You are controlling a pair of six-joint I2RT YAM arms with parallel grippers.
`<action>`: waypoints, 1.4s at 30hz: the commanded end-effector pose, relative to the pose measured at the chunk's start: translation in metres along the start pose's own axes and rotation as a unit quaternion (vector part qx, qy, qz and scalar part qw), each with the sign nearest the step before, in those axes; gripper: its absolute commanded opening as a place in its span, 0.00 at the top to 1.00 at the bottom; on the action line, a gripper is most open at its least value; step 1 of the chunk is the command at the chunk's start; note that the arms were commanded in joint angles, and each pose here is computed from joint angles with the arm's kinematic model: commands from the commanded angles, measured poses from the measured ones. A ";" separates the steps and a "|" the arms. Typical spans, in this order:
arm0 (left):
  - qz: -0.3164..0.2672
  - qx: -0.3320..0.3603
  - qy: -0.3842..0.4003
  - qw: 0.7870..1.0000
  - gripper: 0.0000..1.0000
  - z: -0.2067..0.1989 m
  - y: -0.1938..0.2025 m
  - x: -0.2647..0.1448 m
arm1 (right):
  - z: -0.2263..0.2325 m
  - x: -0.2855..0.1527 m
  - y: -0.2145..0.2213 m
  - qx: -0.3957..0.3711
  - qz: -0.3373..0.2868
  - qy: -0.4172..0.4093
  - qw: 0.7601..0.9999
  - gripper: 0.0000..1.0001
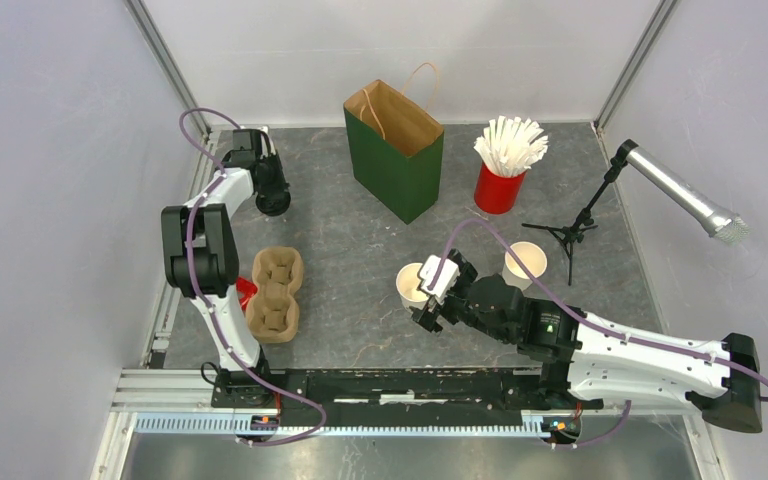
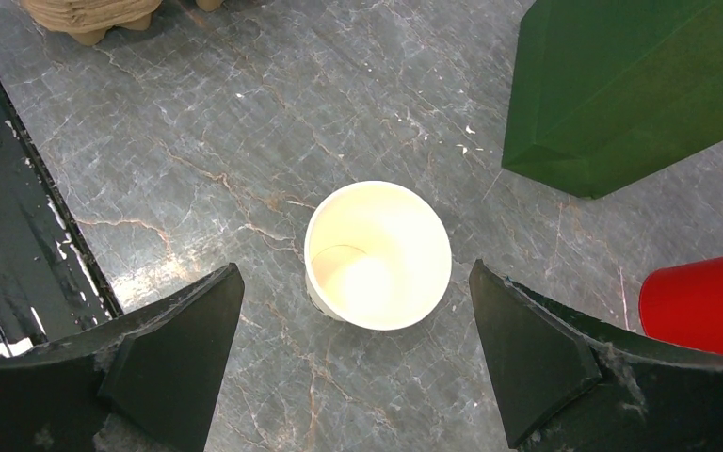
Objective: Pack the takeout coffee
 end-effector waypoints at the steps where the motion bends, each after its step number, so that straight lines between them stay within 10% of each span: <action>1: -0.041 0.019 0.018 0.999 0.98 -0.019 -0.023 -0.030 | -0.002 -0.001 -0.008 0.007 -0.030 0.005 1.000 0.02; 35: -0.039 0.028 0.035 0.998 0.98 -0.039 -0.028 -0.079 | 0.002 0.006 -0.002 0.002 -0.029 0.006 1.000 0.02; 42: -0.025 0.038 0.102 0.994 0.97 -0.069 -0.016 -0.120 | -0.005 -0.001 -0.006 0.000 -0.117 0.049 0.992 0.02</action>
Point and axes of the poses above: each gripper's point midway between its finger pads, its own x axis out along the fingers, its own z axis along the line the jaws close on, y = z × x, the point moved 8 cm from there along -x, back along the fingers, and after that the axes turned 14 degrees about -x, right-handed, at the moved point
